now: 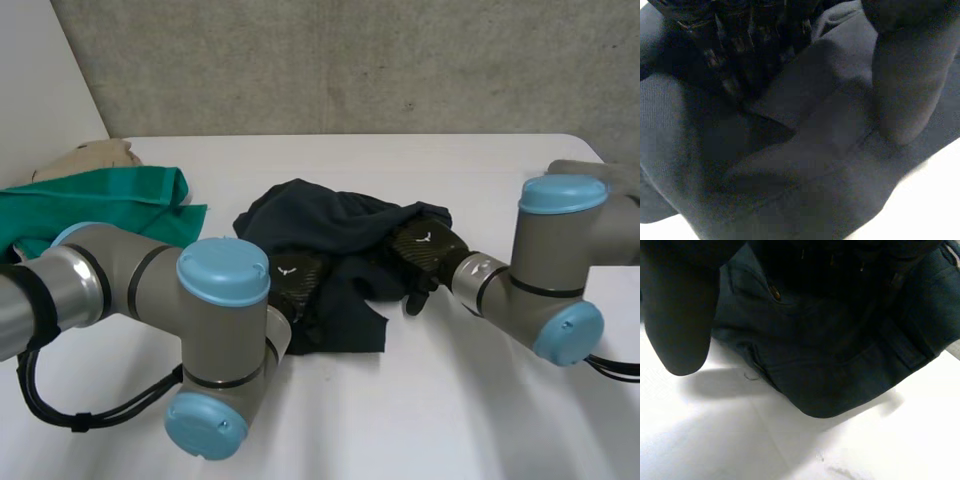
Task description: Fold the laundry.
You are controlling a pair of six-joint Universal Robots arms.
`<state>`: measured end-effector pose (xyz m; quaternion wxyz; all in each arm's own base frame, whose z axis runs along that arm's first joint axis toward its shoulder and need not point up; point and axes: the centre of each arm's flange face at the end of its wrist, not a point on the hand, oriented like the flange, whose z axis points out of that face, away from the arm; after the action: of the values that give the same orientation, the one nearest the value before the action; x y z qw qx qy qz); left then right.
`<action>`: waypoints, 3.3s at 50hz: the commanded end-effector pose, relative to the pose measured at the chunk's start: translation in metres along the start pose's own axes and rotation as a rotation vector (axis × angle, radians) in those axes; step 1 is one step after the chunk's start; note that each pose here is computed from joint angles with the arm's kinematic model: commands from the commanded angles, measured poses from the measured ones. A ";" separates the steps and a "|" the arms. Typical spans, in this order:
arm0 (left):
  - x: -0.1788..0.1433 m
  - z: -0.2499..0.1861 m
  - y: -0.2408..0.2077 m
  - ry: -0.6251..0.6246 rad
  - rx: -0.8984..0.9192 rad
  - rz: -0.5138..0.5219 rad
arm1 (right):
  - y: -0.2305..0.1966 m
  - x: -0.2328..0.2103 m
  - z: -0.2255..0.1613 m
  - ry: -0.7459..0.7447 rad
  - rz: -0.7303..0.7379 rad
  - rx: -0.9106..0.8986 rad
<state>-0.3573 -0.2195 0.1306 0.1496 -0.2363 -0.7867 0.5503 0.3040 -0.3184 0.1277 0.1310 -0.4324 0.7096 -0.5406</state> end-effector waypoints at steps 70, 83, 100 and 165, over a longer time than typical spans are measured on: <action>-0.157 0.121 -0.150 -0.066 0.638 -0.117 | -0.090 0.108 0.044 0.578 -0.043 0.442; -0.139 0.017 -0.195 -0.082 0.638 -0.109 | -0.144 0.101 -0.048 0.427 -0.084 0.412; -0.035 -0.115 -0.064 0.129 0.091 0.032 | -0.029 0.077 -0.118 0.167 -0.154 -0.240; -0.027 -0.137 -0.070 -0.051 0.184 0.298 | -0.042 0.072 -0.138 0.176 -0.228 -0.064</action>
<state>-0.2936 -0.1674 0.1971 0.0533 -0.3239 -0.7076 0.6257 0.1938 -0.3089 0.1751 0.0094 -0.4666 0.6982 -0.5429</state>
